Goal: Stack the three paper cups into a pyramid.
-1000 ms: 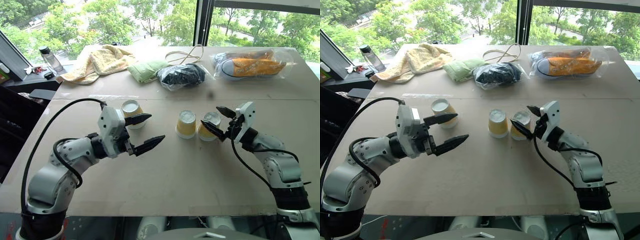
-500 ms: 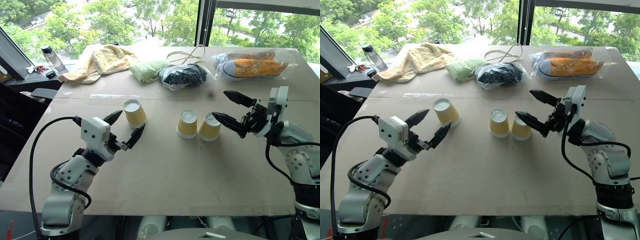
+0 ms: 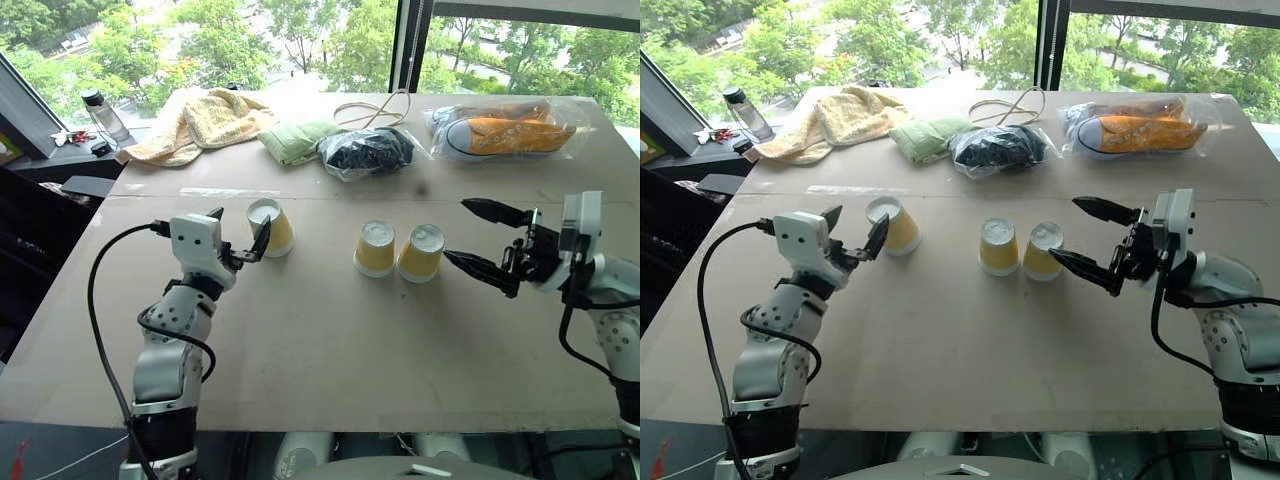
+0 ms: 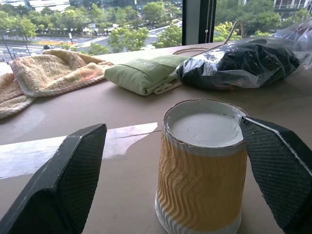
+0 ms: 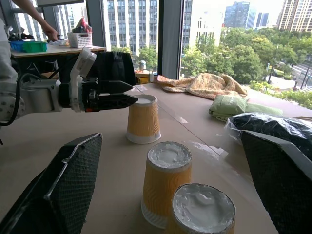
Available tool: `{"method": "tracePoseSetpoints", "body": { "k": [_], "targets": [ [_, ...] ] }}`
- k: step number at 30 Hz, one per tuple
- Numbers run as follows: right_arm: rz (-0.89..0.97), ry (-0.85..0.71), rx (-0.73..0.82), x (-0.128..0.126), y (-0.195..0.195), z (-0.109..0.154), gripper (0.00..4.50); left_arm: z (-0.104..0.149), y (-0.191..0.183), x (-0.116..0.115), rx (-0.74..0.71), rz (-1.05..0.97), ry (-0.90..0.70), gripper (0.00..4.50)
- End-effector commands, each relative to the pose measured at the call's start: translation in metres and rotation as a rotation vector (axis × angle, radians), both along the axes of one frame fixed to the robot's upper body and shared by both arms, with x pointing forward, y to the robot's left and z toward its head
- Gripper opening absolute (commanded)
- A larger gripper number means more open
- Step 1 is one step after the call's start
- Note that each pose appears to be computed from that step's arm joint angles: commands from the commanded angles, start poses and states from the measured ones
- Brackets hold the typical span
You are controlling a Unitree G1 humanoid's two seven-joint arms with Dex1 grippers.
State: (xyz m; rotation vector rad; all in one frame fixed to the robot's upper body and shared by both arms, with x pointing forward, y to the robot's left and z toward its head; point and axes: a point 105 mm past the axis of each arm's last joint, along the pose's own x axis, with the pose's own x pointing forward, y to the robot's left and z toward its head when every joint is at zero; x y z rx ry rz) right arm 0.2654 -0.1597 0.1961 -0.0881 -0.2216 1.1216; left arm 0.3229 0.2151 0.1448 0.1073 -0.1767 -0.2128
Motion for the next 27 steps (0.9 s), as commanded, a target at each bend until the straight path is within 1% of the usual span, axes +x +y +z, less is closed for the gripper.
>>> {"method": "tracePoseSetpoints", "body": {
  "k": [1, 5, 9, 15, 20, 27],
  "targets": [
    [-0.026, -0.047, -0.011, -0.007, -0.015, 0.011, 4.46, 0.009, -0.005, 0.005, 0.015, -0.038, -0.048, 4.5],
    [-0.049, -0.023, -0.02, -0.015, -0.026, 0.01, 4.46, 0.006, -0.016, 0.012, 0.045, -0.105, -0.045, 4.5],
    [-0.067, -0.028, -0.013, -0.017, -0.028, 0.011, 4.46, 0.011, -0.024, 0.013, 0.063, -0.155, -0.088, 4.5],
    [-0.07, -0.022, -0.006, -0.021, -0.025, 0.008, 4.46, 0.007, -0.024, 0.019, 0.061, -0.144, -0.073, 4.5],
    [-0.076, -0.015, -0.01, -0.023, -0.028, 0.006, 4.46, 0.003, -0.016, 0.026, 0.062, -0.099, -0.059, 4.5],
    [-0.079, -0.017, -0.007, -0.023, -0.027, 0.007, 4.46, -0.001, -0.019, 0.028, 0.074, -0.136, -0.042, 4.5]
  ]
}}
